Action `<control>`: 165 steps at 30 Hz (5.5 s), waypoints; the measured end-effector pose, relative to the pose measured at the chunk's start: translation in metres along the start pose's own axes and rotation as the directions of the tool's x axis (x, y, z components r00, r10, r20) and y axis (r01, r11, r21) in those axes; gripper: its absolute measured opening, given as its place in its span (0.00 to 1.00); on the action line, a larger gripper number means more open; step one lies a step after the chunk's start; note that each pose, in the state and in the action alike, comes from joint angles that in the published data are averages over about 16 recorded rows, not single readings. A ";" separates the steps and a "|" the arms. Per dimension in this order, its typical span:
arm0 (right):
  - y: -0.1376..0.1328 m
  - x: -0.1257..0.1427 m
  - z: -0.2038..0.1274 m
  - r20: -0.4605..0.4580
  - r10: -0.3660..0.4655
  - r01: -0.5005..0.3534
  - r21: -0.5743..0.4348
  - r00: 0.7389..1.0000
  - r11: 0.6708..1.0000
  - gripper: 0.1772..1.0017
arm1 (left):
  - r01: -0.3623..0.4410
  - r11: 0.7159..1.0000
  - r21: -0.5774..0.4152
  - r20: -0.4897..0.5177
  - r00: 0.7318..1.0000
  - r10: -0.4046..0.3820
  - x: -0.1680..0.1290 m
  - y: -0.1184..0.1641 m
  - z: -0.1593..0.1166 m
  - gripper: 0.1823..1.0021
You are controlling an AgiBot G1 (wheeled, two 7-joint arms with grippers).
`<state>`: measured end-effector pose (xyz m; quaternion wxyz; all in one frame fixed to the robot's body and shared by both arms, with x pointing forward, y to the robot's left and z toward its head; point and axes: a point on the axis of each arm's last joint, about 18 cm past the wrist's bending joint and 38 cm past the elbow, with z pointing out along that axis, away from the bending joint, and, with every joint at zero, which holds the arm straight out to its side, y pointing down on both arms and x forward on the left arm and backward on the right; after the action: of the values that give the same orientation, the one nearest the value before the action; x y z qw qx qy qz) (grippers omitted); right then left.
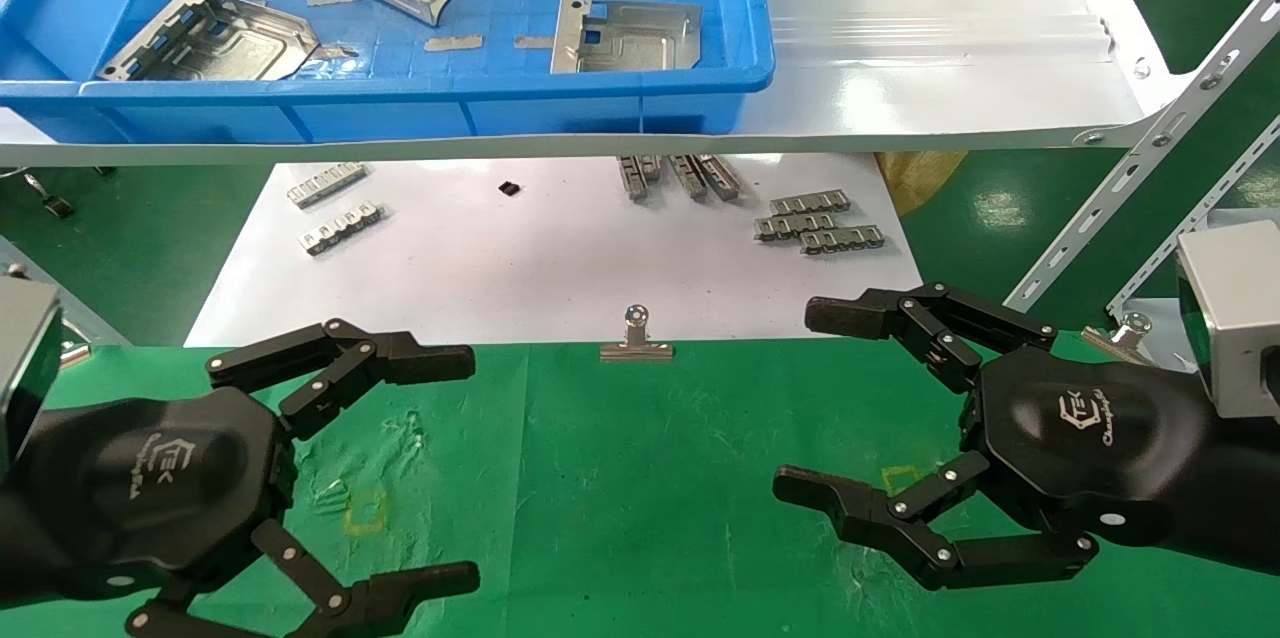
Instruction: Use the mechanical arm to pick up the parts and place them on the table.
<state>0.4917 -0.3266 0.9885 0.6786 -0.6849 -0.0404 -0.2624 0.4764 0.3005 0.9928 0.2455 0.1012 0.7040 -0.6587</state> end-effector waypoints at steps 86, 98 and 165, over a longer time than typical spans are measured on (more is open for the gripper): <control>0.000 0.000 0.000 0.000 0.000 0.000 0.000 1.000 1.000 0.77 | 0.000 1.000 0.000 0.000 1.000 0.000 0.000 0.000 0.000 1.00; 0.000 0.000 0.000 0.000 0.000 0.000 0.000 1.000 1.000 0.42 | -0.022 1.000 0.006 0.003 1.000 0.022 -0.003 -0.007 0.001 1.00; 0.000 0.000 0.000 0.000 0.000 0.000 0.000 1.000 1.000 0.66 | 0.118 0.964 -0.238 0.827 0.545 0.137 -0.315 -0.089 0.031 0.33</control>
<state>0.4917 -0.3266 0.9884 0.6786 -0.6849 -0.0404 -0.2624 0.7121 0.3169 1.2214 0.5663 -0.2551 0.5820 -0.5249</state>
